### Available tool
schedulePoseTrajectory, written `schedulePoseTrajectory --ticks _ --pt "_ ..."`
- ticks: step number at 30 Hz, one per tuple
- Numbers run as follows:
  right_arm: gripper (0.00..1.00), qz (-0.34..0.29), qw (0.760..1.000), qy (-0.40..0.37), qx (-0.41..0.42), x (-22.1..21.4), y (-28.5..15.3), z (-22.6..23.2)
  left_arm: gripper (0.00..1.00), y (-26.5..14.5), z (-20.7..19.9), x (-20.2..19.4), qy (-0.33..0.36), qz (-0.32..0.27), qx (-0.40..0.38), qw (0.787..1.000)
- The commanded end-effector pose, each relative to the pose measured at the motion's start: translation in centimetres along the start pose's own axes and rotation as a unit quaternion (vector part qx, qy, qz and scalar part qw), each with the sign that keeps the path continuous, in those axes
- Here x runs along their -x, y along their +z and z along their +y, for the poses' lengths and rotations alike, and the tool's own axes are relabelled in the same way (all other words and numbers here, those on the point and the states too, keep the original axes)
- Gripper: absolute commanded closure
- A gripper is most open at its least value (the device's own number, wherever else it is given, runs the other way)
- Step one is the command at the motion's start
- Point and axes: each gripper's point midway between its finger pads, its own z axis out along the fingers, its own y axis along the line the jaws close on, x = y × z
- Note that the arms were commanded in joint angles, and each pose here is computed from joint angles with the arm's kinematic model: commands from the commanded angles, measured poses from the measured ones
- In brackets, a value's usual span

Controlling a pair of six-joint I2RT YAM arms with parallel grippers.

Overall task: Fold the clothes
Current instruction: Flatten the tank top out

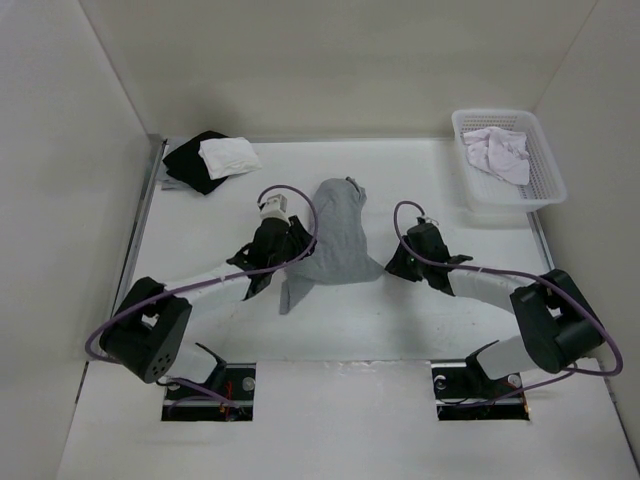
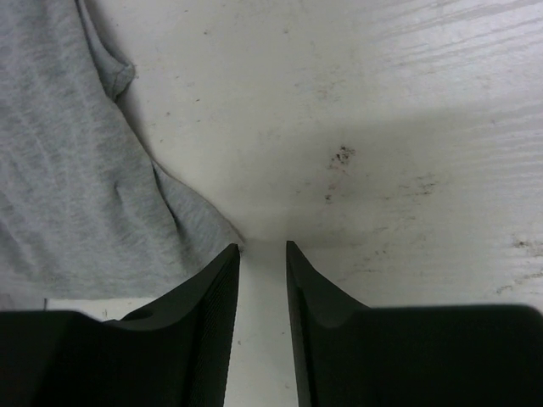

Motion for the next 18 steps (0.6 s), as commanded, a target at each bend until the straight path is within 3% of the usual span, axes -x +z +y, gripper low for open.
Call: schedulePoseTrajectory --ticks 1,3,6,8,12,18 --pt "0.63 0.007 1.000 -0.016 0.020 0.2 0.2 1.0 0.63 0.2 -1.1 3.0 0.013 -0.039 -0.009 0.999" --pt "0.63 0.006 0.999 -0.025 0.025 0.4 0.2 1.5 0.61 -0.5 0.3 3.5 0.012 -0.050 0.009 0.999" --pt "0.62 0.005 0.999 -0.037 0.030 0.4 0.4 2.2 0.67 -3.2 3.6 3.1 0.012 -0.064 0.052 0.997" --pt "0.62 0.003 0.999 -0.039 0.030 0.5 0.4 2.3 0.75 -4.8 5.5 0.5 0.016 -0.028 0.077 0.997" --pt "0.61 -0.012 0.999 -0.036 0.038 1.1 -0.1 2.6 0.76 -8.0 8.1 -5.9 -0.015 0.069 0.120 0.990" --pt "0.60 -0.010 0.999 -0.035 0.035 0.8 0.4 2.2 0.78 -12.3 7.0 -14.3 -0.118 0.203 0.106 0.966"
